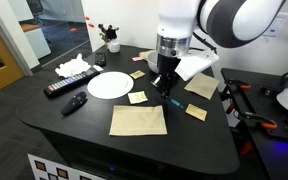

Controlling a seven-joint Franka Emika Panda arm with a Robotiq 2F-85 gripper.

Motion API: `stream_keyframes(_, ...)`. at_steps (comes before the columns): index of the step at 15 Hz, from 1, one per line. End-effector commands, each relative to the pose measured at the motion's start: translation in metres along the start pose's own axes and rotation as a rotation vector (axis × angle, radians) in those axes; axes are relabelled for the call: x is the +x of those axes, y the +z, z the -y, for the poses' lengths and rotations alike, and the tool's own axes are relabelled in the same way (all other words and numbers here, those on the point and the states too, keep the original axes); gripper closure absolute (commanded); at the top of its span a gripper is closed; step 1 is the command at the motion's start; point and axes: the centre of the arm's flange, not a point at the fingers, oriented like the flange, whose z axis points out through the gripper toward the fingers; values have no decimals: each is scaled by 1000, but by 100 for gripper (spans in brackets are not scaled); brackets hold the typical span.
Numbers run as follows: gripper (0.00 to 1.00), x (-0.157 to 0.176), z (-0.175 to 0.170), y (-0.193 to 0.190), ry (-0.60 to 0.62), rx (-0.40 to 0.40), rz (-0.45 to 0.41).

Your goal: Remove the green pen from the grey bowl

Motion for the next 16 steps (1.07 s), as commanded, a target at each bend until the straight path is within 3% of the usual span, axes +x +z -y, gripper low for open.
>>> stream_keyframes(1, 58, -8, 0, -14, 30, 28, -58)
stream_keyframes(9, 0, -32, -10, -78, 66, 48, -153)
stream_keyframes(16, 0, -64, -30, -132, 33, 71, -193)
